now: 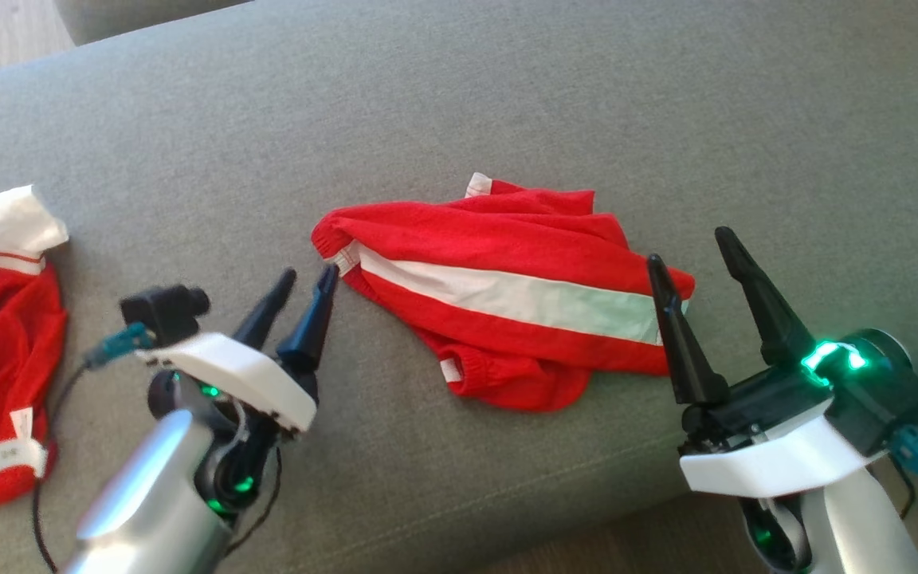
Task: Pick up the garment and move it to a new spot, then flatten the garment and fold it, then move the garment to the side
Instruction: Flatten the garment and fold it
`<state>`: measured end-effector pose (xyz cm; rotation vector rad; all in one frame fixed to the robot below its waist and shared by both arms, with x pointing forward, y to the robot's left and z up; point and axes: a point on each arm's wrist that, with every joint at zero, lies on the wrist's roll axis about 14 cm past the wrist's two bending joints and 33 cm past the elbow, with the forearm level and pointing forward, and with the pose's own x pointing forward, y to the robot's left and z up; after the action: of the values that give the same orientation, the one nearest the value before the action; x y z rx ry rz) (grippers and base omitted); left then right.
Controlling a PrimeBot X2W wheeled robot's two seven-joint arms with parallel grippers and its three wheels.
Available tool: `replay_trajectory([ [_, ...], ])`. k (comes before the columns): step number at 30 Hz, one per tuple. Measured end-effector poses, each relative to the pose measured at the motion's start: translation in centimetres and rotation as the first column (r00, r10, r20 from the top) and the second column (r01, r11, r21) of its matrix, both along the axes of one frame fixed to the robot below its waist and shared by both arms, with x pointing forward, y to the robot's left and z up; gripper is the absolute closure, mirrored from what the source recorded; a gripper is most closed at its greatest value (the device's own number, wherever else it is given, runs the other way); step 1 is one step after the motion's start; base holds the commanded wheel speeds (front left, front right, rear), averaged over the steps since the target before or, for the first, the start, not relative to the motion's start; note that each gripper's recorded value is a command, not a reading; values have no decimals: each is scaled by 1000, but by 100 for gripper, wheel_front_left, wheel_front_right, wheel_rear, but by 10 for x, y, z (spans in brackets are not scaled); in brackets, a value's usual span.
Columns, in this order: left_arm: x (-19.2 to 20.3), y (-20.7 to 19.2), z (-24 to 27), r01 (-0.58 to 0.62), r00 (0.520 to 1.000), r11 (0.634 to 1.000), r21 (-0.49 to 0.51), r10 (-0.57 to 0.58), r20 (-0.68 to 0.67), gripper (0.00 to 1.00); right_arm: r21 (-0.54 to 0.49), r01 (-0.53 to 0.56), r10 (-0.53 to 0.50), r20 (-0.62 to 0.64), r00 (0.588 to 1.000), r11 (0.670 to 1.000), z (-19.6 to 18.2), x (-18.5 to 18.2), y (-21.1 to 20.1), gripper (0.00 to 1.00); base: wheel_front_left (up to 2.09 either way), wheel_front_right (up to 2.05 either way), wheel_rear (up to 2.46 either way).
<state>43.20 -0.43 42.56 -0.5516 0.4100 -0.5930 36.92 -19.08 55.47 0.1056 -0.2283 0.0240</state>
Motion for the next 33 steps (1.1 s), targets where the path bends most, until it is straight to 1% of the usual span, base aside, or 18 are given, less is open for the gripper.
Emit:
replay_trajectory([
  [8,-3,-2,-23,-13,998,1000,23,14,-60,0,-11,-13,13,-13,1000,1000,-4,2,5,0,0,0,0],
  [20,22,-24,-38,33,997,997,71,-28,-66,0,-30,15,-16,-25,1000,999,-7,8,-5,0,0,0,0],
  [21,23,-26,-39,40,997,996,74,-35,-67,4,-31,19,-20,-27,999,999,-8,8,-6,0,0,0,0],
  [22,25,-27,-39,44,997,996,75,-38,-68,19,-32,24,-25,-29,999,999,-8,7,-8,0,0,0,0],
  [23,25,-28,-40,48,997,996,79,-42,-69,26,-33,28,-29,-29,999,999,-8,7,-9,0,0,0,0],
  [25,25,-29,-41,53,996,995,85,-47,-71,30,-34,33,-34,-28,999,999,-8,6,-11,0,0,0,0],
  [26,24,-30,-42,57,996,995,87,-51,-72,28,-35,35,-36,-27,999,999,-7,6,-11,0,0,0,0],
  [28,22,-31,-42,64,996,994,93,-57,-72,28,-35,38,-39,-23,999,999,-6,5,-12,0,0,0,0],
  [30,21,-32,-41,70,996,993,97,-63,-69,16,-36,42,-43,-17,999,998,-4,4,-13,0,0,0,0],
  [31,20,-33,-40,76,995,993,94,-70,-67,15,-36,43,-43,-15,999,998,-3,3,-14,0,0,0,0],
  [33,16,-35,-40,85,994,993,87,-79,-70,19,-36,43,-43,-13,999,998,-2,4,-14,0,0,0,0],
])
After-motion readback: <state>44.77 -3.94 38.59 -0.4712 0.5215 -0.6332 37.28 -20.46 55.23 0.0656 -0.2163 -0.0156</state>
